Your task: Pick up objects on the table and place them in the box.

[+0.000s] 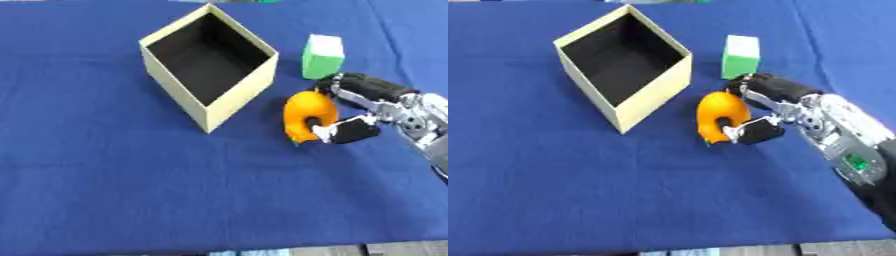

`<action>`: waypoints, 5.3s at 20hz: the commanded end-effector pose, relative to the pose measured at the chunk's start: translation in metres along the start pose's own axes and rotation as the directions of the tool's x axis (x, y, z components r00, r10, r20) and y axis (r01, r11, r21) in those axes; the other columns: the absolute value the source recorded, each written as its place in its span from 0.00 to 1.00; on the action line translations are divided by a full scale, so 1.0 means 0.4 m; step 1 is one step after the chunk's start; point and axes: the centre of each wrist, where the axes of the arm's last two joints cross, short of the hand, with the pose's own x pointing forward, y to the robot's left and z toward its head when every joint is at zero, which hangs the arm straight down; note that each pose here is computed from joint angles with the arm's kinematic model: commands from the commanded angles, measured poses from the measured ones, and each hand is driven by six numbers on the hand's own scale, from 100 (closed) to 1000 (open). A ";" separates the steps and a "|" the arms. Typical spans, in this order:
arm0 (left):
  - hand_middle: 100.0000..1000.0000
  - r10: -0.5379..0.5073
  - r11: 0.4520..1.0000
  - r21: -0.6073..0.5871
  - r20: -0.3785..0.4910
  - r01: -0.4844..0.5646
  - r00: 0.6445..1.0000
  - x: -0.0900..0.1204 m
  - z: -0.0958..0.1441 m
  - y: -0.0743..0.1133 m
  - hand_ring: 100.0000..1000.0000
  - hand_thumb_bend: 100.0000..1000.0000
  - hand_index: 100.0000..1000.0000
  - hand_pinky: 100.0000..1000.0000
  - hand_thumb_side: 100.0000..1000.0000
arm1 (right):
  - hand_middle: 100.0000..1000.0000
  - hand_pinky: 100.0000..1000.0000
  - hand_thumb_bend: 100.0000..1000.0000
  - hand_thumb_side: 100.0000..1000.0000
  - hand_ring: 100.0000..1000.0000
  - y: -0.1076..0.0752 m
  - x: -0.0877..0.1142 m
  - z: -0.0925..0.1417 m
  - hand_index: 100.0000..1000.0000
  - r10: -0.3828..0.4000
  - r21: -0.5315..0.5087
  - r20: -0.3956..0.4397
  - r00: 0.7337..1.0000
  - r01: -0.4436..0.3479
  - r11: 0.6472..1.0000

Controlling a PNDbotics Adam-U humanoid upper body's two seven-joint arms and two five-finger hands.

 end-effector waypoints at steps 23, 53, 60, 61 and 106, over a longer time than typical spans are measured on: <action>0.60 -0.005 1.000 -0.003 0.038 0.005 0.999 0.013 -0.019 0.012 0.54 0.28 0.66 0.86 0.91 | 0.58 0.71 0.00 0.03 0.68 -0.256 0.078 -0.024 0.73 0.079 -0.245 0.042 0.996 -0.066 0.967; 0.60 0.028 1.000 -0.013 0.029 -0.028 0.999 0.017 -0.016 0.000 0.53 0.27 0.66 0.87 0.92 | 0.56 0.74 0.00 0.14 0.68 -0.370 0.147 -0.256 0.73 0.004 -0.307 0.079 0.997 0.020 0.952; 0.60 0.033 0.999 -0.014 0.028 -0.033 0.999 0.018 -0.016 -0.002 0.53 0.26 0.66 0.87 0.93 | 0.57 0.75 0.00 0.13 0.70 -0.333 0.146 -0.298 0.72 0.010 -0.232 0.074 0.997 0.008 0.973; 0.60 0.034 0.999 -0.014 0.027 -0.033 0.999 0.018 -0.016 -0.002 0.53 0.26 0.66 0.87 0.93 | 0.58 0.75 0.00 0.14 0.70 -0.329 0.148 -0.303 0.72 0.014 -0.223 0.077 0.997 0.004 0.975; 0.59 0.020 1.000 -0.002 0.022 -0.020 1.000 0.011 -0.010 0.009 0.53 0.26 0.66 0.88 0.92 | 0.85 0.89 0.00 0.95 0.90 -0.431 0.076 -0.120 0.97 0.205 -0.332 -0.049 0.978 -0.209 0.920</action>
